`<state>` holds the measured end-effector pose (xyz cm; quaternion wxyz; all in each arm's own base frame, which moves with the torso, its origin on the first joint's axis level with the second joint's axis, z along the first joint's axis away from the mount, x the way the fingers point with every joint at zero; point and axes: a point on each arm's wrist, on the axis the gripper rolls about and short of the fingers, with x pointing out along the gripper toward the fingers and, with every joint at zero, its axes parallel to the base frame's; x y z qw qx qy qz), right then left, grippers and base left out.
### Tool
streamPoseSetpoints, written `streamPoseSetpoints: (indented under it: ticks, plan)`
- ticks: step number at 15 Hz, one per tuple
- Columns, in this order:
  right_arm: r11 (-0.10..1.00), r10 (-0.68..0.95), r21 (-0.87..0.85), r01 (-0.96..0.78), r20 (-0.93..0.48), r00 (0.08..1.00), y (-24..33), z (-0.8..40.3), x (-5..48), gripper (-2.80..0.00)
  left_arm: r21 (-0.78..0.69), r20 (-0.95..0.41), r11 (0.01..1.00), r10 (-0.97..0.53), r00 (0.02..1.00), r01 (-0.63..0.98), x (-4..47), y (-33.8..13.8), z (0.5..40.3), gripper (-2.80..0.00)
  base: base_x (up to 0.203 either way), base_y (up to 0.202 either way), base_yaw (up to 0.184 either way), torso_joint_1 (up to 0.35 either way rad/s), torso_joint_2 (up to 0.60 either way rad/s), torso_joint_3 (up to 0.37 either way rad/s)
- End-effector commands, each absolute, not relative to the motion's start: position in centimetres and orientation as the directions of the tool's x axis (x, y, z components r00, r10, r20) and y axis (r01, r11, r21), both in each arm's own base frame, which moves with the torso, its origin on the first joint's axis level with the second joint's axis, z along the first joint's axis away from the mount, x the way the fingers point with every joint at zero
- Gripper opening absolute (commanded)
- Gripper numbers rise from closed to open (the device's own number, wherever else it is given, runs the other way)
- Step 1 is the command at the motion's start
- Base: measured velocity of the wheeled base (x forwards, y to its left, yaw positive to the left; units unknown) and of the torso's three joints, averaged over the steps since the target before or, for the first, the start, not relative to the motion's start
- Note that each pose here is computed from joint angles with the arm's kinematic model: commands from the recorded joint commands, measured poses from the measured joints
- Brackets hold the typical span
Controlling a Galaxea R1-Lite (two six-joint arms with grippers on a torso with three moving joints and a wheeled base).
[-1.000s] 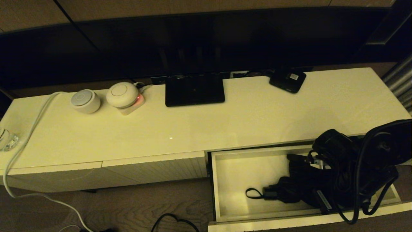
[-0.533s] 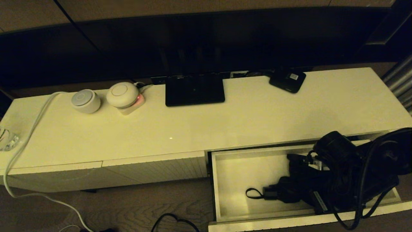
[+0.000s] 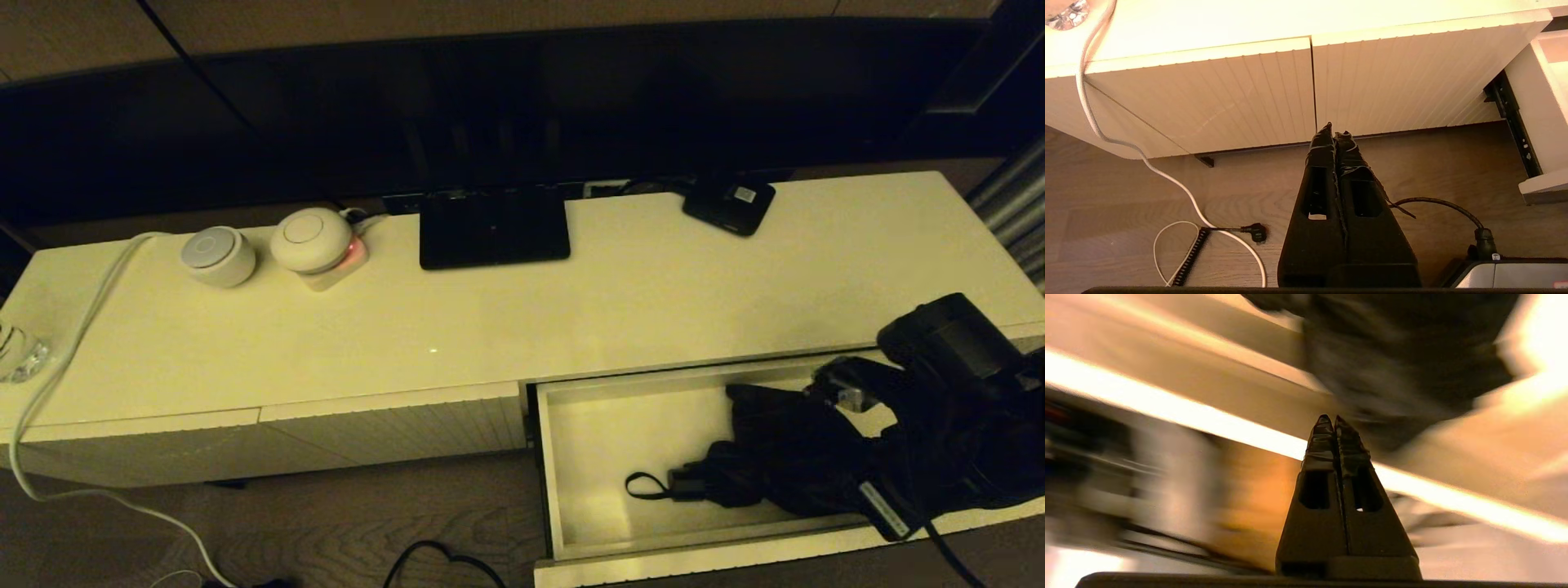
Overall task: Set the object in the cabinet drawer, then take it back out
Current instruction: Take the umbrella out of the drawer and put it on the table
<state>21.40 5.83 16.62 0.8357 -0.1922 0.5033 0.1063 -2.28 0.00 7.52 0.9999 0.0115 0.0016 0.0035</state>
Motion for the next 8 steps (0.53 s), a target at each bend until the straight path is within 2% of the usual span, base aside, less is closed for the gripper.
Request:
streamPoseSetpoints:
  ticks: [1, 4, 6, 8]
  plan:
    - [0.638, -0.061, -0.433, -0.636, -0.853, 0.519, 4.8, 17.6, 20.4, -2.8, 0.023, -0.006, 1.0, 0.008, 1.0, -0.008, -2.3, 0.0, 7.4, -2.8, 0.0, 0.0, 0.0, 0.0, 0.0, 0.0]
    - [0.301, -0.068, -0.5, -0.812, -0.861, 0.505, 4.0, 17.3, 20.6, -2.8, 0.023, -0.006, 1.0, 0.008, 1.0, -0.008, -2.3, 0.0, 7.4, -2.8, 0.0, 0.0, 0.0, 0.0, 0.0, 0.0]
    - [0.176, 0.046, -0.449, -0.876, -0.885, 0.463, 4.1, 16.7, 21.0, -2.8, 0.023, -0.006, 1.0, 0.008, 1.0, -0.008, -2.3, 0.0, 7.4, -2.8, 0.0, 0.0, 0.0, 0.0, 0.0, 0.0]
    - [0.102, 0.065, -0.421, -0.901, -0.901, 0.429, 4.2, 16.0, 21.8, -2.8, 0.023, -0.006, 1.0, 0.008, 1.0, -0.008, -2.3, 0.0, 7.4, -2.8, 0.0, 0.0, 0.0, 0.0, 0.0, 0.0]
